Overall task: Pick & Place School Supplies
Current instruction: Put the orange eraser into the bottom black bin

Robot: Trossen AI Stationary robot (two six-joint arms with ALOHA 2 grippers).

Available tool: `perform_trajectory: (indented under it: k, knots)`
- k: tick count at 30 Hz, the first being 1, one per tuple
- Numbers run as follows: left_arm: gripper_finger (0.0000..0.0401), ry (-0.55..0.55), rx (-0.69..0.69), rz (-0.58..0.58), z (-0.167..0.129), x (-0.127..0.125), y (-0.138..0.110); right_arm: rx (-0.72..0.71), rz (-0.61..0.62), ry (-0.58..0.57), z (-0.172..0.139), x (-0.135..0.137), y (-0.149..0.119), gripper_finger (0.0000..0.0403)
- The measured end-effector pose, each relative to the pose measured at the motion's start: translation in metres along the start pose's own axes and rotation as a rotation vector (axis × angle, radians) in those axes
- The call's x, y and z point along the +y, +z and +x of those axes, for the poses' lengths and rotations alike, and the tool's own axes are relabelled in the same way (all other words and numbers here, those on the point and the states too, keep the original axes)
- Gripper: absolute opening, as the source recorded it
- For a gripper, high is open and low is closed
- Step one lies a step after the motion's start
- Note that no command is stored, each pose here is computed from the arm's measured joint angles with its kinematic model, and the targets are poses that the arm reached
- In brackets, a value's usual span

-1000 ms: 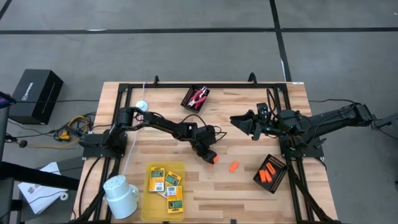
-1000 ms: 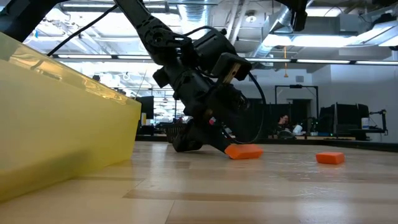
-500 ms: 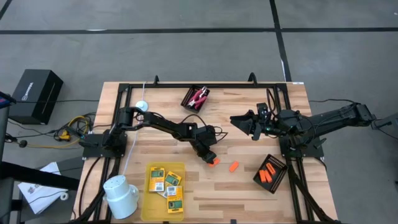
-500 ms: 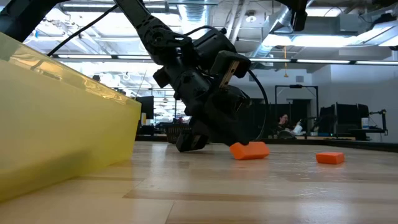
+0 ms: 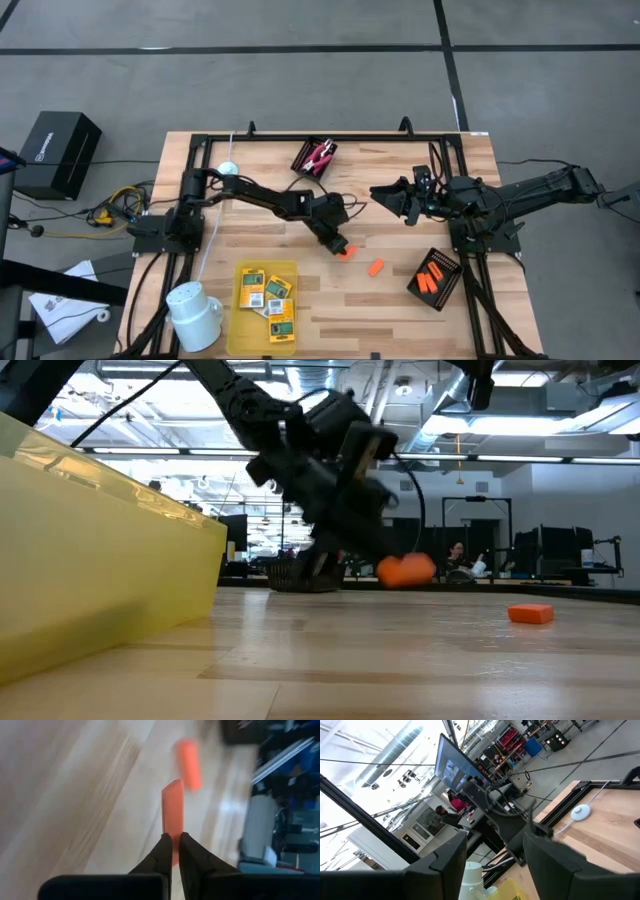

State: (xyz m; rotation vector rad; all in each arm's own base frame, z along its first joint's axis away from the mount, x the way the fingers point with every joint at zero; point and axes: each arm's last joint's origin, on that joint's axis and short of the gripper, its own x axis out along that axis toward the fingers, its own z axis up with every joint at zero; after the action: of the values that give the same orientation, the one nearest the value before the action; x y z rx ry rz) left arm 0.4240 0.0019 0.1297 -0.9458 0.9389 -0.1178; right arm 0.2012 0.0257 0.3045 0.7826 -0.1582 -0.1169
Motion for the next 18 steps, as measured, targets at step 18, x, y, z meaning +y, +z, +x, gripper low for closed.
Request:
perform_trajectory:
  k: [18]
  knots:
    - [0.0006, -0.175, -0.233, 0.023, -0.028, -0.044, 0.029, -0.190, -0.132, 0.081, 0.001, 0.005, 0.022, 0.0191]
